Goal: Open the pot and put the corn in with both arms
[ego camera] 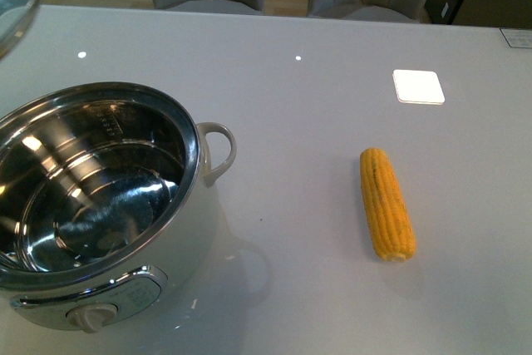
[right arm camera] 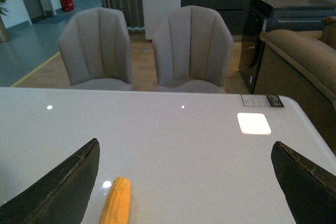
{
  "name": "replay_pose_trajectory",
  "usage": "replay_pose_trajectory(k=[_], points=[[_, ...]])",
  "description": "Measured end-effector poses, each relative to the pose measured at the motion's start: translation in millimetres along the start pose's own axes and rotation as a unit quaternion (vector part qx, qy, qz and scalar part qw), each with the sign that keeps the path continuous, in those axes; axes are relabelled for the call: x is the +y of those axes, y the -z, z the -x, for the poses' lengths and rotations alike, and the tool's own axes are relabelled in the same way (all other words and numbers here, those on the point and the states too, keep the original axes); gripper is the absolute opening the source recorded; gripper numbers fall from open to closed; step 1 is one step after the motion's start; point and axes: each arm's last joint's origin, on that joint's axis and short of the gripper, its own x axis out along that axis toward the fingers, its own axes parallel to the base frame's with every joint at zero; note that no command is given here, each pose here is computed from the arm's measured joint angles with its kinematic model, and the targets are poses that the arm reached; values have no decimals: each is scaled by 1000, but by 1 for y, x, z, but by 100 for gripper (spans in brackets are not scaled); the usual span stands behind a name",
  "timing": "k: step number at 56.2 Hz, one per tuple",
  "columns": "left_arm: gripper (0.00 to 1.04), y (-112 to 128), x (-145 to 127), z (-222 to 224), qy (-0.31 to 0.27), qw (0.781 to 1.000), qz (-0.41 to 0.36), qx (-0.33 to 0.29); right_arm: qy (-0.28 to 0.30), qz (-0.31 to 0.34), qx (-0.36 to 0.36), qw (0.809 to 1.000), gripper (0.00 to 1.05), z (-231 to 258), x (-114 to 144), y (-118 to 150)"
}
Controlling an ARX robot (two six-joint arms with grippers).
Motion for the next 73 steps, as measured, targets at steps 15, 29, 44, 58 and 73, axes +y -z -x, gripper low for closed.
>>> replay_pose_trajectory(k=[15, 29, 44, 58, 73], points=[[41, -12, 76, -17, -80, 997, 3, -19, 0, 0, 0, 1000, 96, 0, 0, 0], [41, 12, 131, -25, -137, 990, 17, -3, 0, 0, 0, 1000, 96, 0, 0, 0], [41, 56, 166, -34, -166, 985, 28, 28, 0, 0, 0, 1000, 96, 0, 0, 0], [41, 86, 192, -49, -182, 982, 21, 38, 0, 0, 0, 1000, 96, 0, 0, 0], [41, 123, 196, -67, -164, 985, 16, 46, 0, 0, 0, 1000, 96, 0, 0, 0]])
